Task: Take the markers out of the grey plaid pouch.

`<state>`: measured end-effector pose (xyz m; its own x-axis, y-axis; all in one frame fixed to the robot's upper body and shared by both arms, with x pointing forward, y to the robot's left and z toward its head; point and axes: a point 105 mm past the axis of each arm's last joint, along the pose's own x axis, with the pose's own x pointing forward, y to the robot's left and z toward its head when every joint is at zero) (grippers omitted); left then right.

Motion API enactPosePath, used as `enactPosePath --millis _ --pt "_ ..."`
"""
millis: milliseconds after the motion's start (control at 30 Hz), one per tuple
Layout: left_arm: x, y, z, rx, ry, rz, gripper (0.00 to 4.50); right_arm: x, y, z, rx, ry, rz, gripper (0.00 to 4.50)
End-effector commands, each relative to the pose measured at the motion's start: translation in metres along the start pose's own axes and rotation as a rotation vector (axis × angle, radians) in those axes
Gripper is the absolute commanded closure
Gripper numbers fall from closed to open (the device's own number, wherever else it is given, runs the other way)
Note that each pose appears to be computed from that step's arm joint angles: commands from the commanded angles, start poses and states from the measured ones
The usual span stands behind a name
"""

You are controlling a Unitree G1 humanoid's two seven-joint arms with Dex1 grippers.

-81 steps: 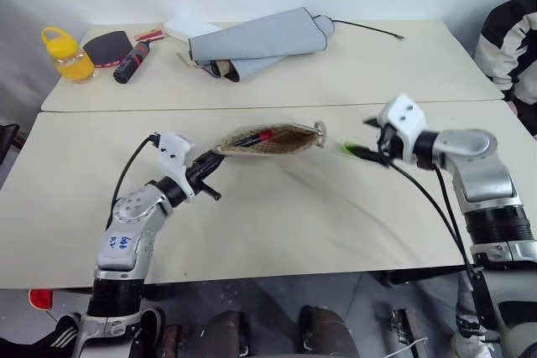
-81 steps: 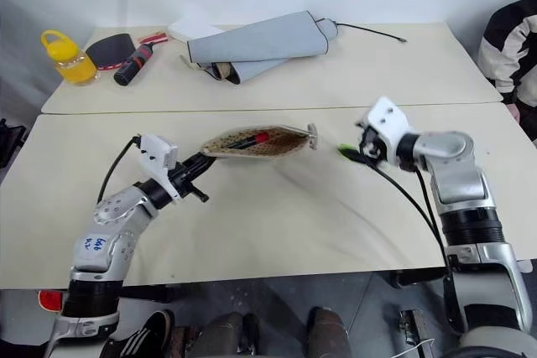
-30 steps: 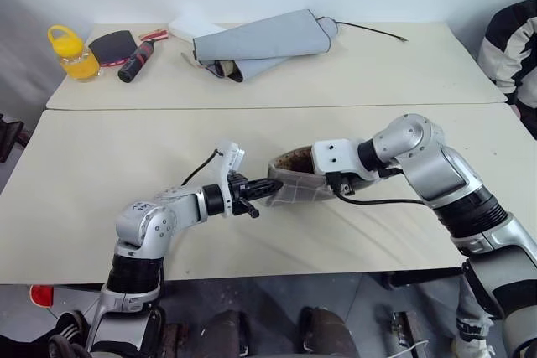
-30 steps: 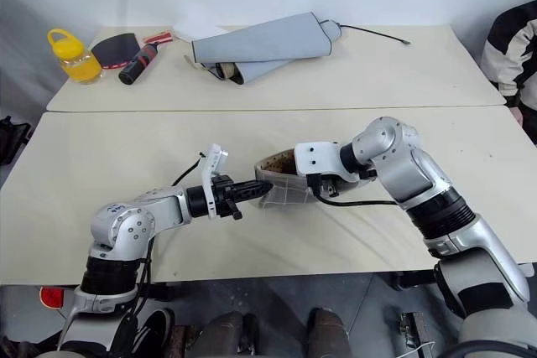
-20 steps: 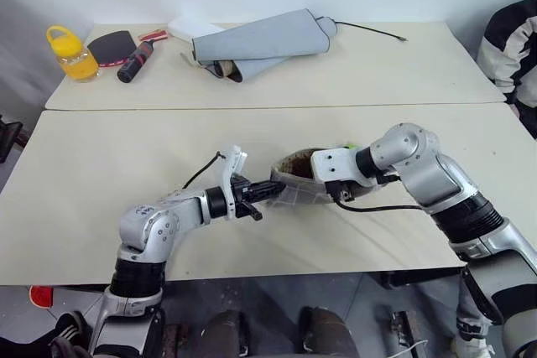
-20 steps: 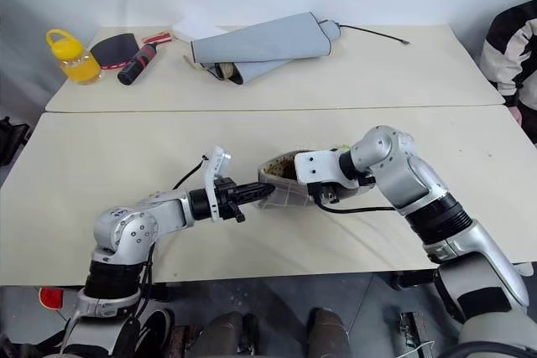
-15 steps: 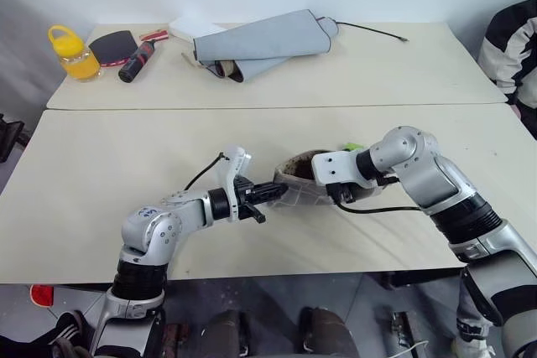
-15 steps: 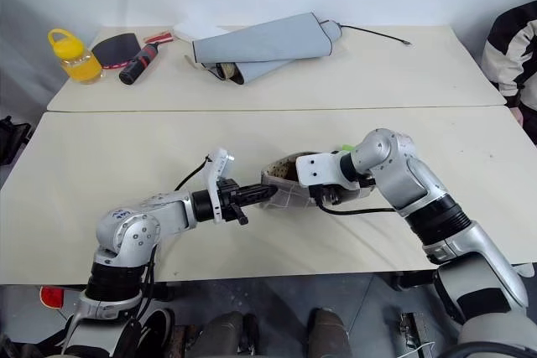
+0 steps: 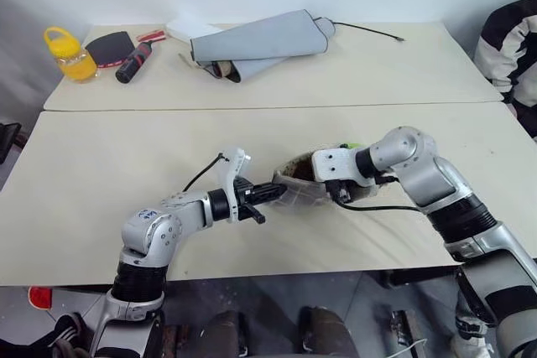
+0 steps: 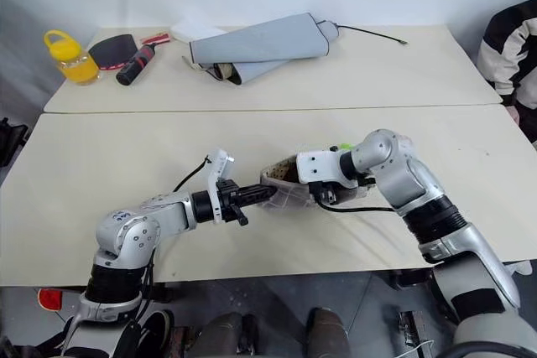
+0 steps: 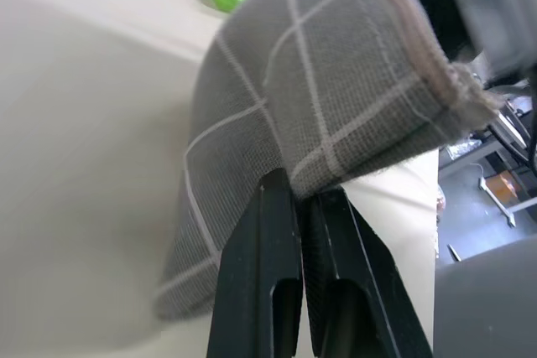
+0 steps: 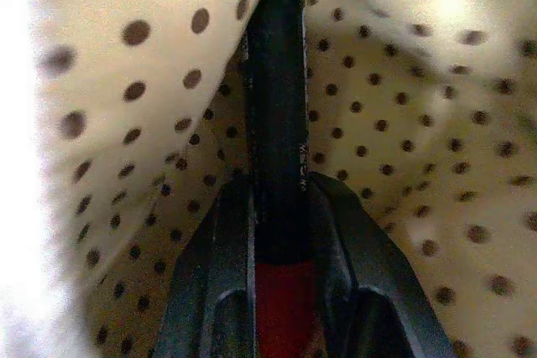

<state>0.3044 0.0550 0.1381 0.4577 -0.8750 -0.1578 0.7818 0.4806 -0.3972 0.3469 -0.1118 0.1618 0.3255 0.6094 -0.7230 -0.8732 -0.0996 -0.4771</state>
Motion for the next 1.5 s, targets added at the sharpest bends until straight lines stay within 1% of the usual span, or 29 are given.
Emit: enactPosePath --millis 33,100,233,300,367,533,600,700,800,867,900,933,1000,1067,1133,1167,1200,1233,1267,1333,1433,1467,1500 --pt "0.000 -0.005 0.002 0.030 -0.007 -0.011 4.50 -0.028 -0.009 0.013 0.026 -0.077 -0.075 3.98" --pt "0.000 -0.004 0.003 0.034 -0.008 -0.009 4.50 -0.035 -0.007 0.011 0.047 -0.082 -0.080 3.98" --pt "0.001 0.000 0.008 0.048 -0.027 0.011 4.50 -0.043 0.000 0.015 0.110 -0.147 -0.068 3.98" --pt "0.002 0.002 0.015 0.047 -0.064 0.022 4.50 -0.045 0.004 0.025 0.135 -0.212 -0.055 3.98" --pt "0.001 0.004 0.020 0.043 -0.088 0.030 4.50 -0.047 -0.002 0.039 0.136 -0.286 -0.085 3.98" --pt "-0.008 0.013 0.026 0.058 -0.101 0.068 4.50 -0.053 -0.014 0.062 0.125 -0.387 -0.154 3.98" --pt "-0.013 0.017 0.028 0.081 -0.099 0.092 4.50 -0.055 -0.015 0.066 0.126 -0.410 -0.162 3.98" --pt "-0.026 0.034 0.048 0.127 -0.159 0.173 4.50 -0.060 -0.021 0.072 0.100 -0.436 -0.197 3.98" --pt "-0.049 0.057 0.077 0.189 -0.244 0.303 4.50 -0.071 -0.031 0.083 0.068 -0.482 -0.255 3.98" --pt "-0.066 0.066 0.091 0.232 -0.284 0.356 4.50 -0.076 -0.034 0.084 0.061 -0.472 -0.265 3.98" --pt "-0.075 0.072 0.099 0.244 -0.309 0.392 4.50 -0.078 -0.036 0.082 0.074 -0.456 -0.271 3.98" --pt "-0.086 0.078 0.105 0.287 -0.322 0.444 4.50 -0.078 -0.035 0.073 0.100 -0.412 -0.269 3.98" --pt "-0.099 0.085 0.112 0.387 -0.321 0.516 4.50 -0.071 -0.029 0.044 0.109 -0.272 -0.255 3.98" --pt "-0.103 0.086 0.111 0.478 -0.309 0.547 4.50 -0.063 -0.023 0.018 0.111 -0.173 -0.246 3.98" --pt "-0.102 0.087 0.104 0.642 -0.250 0.588 4.50 -0.053 -0.018 -0.006 0.150 -0.120 -0.255 3.98" --pt "-0.100 0.097 0.090 0.736 -0.170 0.664 4.50 -0.044 -0.013 -0.030 0.153 -0.047 -0.273 3.98" --pt "-0.100 0.104 0.081 0.799 -0.115 0.710 4.50 -0.038 -0.009 -0.046 0.146 0.002 -0.281 3.98" --pt "-0.095 0.106 0.068 0.785 -0.113 0.709 4.50 -0.032 -0.002 -0.063 0.146 0.055 -0.279 3.98" --pt "-0.089 0.106 0.057 0.771 -0.113 0.692 4.50 -0.028 0.003 -0.071 0.176 0.051 -0.287 3.98" --pt "-0.079 0.101 0.046 0.730 -0.141 0.653 4.50 -0.023 -0.001 -0.071 0.266 -0.035 -0.351 3.98" --pt "-0.072 0.099 0.036 0.759 -0.114 0.626 4.50 -0.018 -0.003 -0.077 0.220 -0.030 -0.403 3.98" --pt "-0.072 0.098 0.035 0.755 -0.120 0.619 4.50 -0.017 -0.002 -0.079 0.233 -0.033 -0.415 3.98" --pt "-0.073 0.098 0.035 0.755 -0.124 0.621 4.25 -0.015 0.000 -0.079 0.265 -0.050 -0.402 3.98"
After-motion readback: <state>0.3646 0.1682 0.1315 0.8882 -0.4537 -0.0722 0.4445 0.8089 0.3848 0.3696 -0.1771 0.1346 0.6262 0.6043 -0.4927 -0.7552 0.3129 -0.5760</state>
